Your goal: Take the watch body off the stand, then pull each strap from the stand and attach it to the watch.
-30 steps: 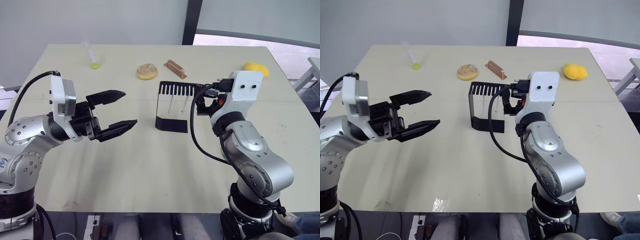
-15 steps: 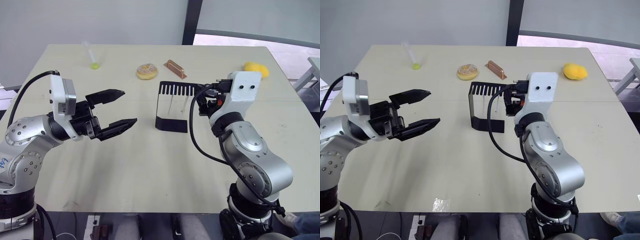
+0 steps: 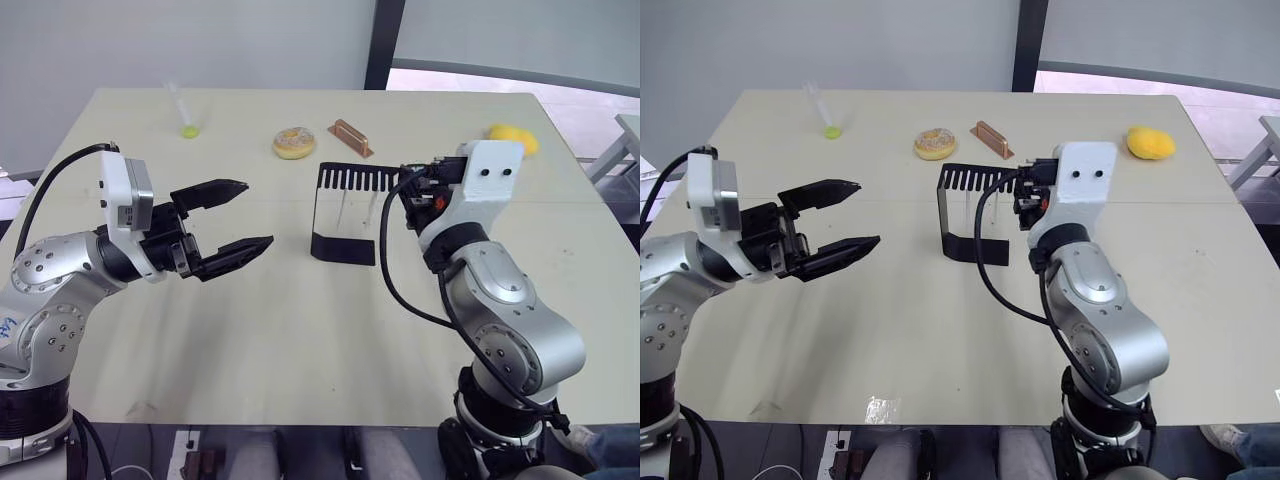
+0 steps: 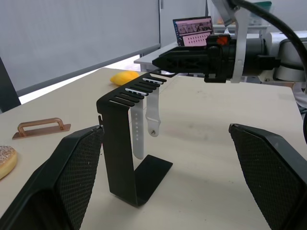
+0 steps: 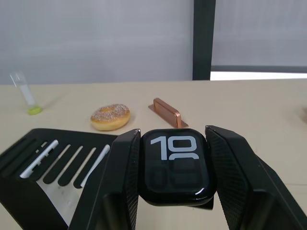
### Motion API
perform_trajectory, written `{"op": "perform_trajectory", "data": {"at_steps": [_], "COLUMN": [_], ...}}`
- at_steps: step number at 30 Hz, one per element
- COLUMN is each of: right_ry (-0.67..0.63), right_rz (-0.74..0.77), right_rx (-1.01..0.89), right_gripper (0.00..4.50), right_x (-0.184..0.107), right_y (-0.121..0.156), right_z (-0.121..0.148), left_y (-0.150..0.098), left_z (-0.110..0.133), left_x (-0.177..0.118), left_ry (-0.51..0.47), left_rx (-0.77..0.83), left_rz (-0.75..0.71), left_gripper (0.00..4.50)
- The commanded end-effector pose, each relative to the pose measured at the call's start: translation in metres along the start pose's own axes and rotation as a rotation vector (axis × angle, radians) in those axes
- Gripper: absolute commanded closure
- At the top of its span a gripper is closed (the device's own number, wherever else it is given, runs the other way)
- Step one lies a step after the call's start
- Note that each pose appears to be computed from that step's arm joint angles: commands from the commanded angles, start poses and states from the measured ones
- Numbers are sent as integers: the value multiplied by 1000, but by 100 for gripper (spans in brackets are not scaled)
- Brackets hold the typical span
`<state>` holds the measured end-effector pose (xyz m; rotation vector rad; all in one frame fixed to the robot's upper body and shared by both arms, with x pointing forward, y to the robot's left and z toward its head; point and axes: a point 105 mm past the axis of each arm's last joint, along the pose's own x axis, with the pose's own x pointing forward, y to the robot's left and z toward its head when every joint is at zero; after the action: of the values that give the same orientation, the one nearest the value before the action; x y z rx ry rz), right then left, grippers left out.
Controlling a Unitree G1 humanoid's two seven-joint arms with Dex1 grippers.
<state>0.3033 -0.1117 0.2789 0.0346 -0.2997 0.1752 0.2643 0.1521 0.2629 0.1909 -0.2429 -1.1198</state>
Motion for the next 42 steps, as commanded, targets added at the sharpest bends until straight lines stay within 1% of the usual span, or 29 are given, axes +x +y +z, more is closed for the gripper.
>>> {"op": "perform_trajectory", "data": {"at_steps": [1, 2, 4, 6, 7, 9, 11, 13, 15, 19, 20, 22, 24, 28, 39, 40, 41, 42], "right_ry": [-152, -159, -130, -80, -58, 45, 140, 185, 246, 302, 316, 335, 349, 382, 408, 402, 389, 371], "right_rz": [31, 19, -4, -19, -6, -25, -26, -5, -23, 27, 30, 35, 25, 77, 115, 124, 134, 147], "right_rx": [-43, -76, -156, -192, -198, -188, -184, -181, -102, -104, -73, -70, -69, -68, -52, -59, -50, -62], "right_gripper": [288, 288, 288, 288, 288, 288, 288, 288, 288, 288, 288, 288, 288, 288, 288, 238, 179, 144], "right_x": [-17, -23, -38, -56, -64, -82, -100, -110, -120, -129, -130, -128, -126, -122, -122, -122, -122, -121], "right_y": [-8, -18, -38, -52, -53, -63, -70, -70, -75, -77, -78, -84, -91, -94, -92, -92, -92, -92], "right_z": [31, 32, 26, 12, 5, -24, -53, -71, -97, -127, -136, -150, -159, -172, -178, -177, -175, -170], "left_y": [-9, -12, -23, -37, -42, -49, -53, -56, -61, -72, -74, -75, -75, -74, -70, -70, -70, -70], "left_z": [8, 6, -3, -15, -19, -28, -32, -36, -40, -49, -52, -54, -55, -56, -56, -56, -56, -56], "left_x": [0, 0, 0, 0, 0, 1, 5, 7, 10, 17, 18, 21, 22, 22, 19, 18, 18, 17], "left_ry": [-16, -1, 48, 83, 93, 108, 102, 102, 95, 85, 81, 76, 74, 79, 91, 91, 92, 94], "left_rx": [44, 54, 75, 81, 85, 104, 117, 124, 111, 70, 61, 48, 47, 44, 49, 49, 49, 49], "left_rz": [-66, -96, -189, -305, -345, -410, -449, -474, -509, -557, -562, -564, -563, -565, -535, -534, -532, -530], "left_gripper": [0, 0, 0, 0, 0, 0, 0, 0, 0, 0, 0, 0, 0, 0, 0, 0, 0, 0]}}
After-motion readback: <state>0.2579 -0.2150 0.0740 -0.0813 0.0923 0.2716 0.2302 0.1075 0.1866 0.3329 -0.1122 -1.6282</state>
